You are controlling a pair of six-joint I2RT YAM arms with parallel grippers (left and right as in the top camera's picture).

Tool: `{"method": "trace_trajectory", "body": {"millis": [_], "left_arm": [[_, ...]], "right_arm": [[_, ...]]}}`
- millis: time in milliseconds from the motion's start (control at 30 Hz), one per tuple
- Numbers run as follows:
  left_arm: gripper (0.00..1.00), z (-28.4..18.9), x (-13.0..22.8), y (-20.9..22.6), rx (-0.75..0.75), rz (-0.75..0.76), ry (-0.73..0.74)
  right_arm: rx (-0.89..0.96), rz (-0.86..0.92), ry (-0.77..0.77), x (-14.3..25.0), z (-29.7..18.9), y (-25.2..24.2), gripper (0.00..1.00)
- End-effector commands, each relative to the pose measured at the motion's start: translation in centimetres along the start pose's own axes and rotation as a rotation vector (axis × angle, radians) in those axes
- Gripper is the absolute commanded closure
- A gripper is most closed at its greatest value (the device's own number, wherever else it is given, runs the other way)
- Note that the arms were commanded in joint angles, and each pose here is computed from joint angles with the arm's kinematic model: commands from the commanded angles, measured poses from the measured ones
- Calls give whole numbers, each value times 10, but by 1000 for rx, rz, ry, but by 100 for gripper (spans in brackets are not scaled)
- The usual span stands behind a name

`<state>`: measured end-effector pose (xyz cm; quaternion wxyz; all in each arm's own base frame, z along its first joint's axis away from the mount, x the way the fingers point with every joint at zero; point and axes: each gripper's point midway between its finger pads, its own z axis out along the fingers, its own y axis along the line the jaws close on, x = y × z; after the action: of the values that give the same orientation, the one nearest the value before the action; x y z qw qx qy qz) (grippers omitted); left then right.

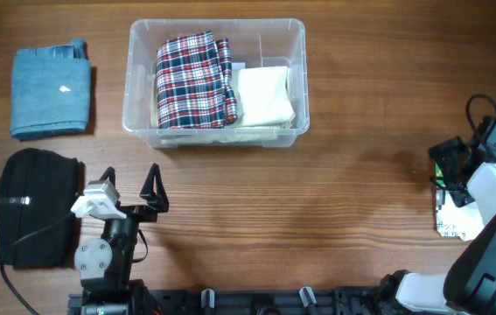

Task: Pack container
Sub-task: 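Move the right gripper to the white cloth and grasp it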

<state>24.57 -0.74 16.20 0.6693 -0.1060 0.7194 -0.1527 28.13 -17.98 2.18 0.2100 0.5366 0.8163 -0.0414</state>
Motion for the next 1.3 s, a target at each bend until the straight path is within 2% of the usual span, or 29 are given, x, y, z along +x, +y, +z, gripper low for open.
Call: {"method": "trace_trajectory", "body": {"millis": [0, 167, 300, 367, 467, 567, 733, 833, 967, 1067, 1267], "left_arm": [[0, 0, 2, 0, 3, 1, 5], [0, 0, 2, 0, 3, 1, 5], [0, 0, 2, 0, 3, 1, 5], [0, 0, 2, 0, 3, 1, 5], [0, 0, 2, 0, 3, 1, 4], [0, 0, 2, 0, 3, 1, 5], [0, 0, 2, 0, 3, 1, 5], [0, 0, 2, 0, 3, 1, 5], [0, 0, 2, 0, 3, 1, 5], [0, 0, 2, 0, 3, 1, 5], [0, 0, 2, 0, 3, 1, 5]], "right_arm": [[-113, -20, -10, 3, 6, 16, 8], [-346, -75, -60, -2, 0, 78, 15], [-472, -139, -115, 7, -10, 128, 16], [-492, -158, -121, 11, -14, 138, 17], [-441, -193, -86, 7, -23, 130, 11], [-355, -215, -75, -13, -53, 107, 0], [-195, -11, -108, -55, -85, 20, 0], [27, 162, -48, -53, -72, -59, 0], [172, 212, -35, -52, -67, -103, 0], [220, 222, -56, -60, -66, -125, 1], [206, 171, -65, -62, -43, -126, 3]]}}
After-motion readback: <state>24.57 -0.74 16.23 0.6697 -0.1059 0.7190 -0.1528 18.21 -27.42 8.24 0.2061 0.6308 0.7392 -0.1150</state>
